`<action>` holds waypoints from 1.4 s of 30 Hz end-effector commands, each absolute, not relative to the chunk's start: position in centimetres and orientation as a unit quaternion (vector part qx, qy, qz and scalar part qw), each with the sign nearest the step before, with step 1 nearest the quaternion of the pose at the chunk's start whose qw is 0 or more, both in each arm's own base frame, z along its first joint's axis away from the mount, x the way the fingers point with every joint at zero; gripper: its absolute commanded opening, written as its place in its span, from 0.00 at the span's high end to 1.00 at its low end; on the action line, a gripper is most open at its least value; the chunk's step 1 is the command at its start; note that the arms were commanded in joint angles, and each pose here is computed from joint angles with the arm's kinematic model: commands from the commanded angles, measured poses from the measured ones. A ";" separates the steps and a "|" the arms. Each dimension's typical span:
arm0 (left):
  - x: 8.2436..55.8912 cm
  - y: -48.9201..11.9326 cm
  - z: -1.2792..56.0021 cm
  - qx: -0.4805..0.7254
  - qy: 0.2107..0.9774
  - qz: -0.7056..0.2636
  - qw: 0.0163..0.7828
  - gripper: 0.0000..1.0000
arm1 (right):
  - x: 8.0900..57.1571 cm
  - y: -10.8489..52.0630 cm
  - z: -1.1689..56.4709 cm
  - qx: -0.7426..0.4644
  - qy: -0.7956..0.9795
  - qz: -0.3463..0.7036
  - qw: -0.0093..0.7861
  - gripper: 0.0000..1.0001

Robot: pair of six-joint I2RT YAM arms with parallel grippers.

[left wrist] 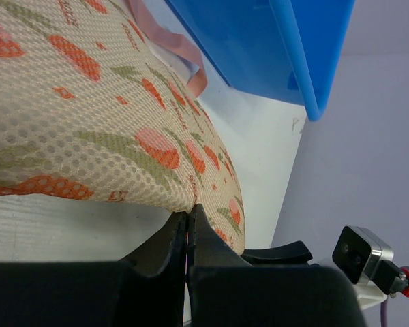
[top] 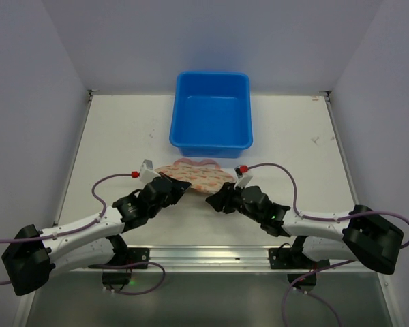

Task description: Unzip the laundry bag and remove the bra

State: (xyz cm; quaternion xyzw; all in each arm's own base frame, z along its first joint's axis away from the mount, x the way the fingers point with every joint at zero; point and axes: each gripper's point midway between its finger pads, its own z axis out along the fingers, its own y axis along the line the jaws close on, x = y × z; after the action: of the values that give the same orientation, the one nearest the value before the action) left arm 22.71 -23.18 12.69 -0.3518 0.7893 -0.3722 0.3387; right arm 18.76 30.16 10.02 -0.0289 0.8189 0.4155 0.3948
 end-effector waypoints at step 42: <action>23.2 -24.5 15.0 -0.338 0.770 -0.416 0.346 1.00 | 21.0 28.2 13.1 0.023 0.749 0.447 0.488 0.96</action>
State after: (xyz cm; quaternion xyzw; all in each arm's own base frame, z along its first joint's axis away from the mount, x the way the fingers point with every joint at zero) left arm 22.76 -24.06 13.65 -0.3458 0.7819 -0.3975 0.3334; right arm 19.96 28.96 11.73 -0.0017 0.7701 0.4476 0.4544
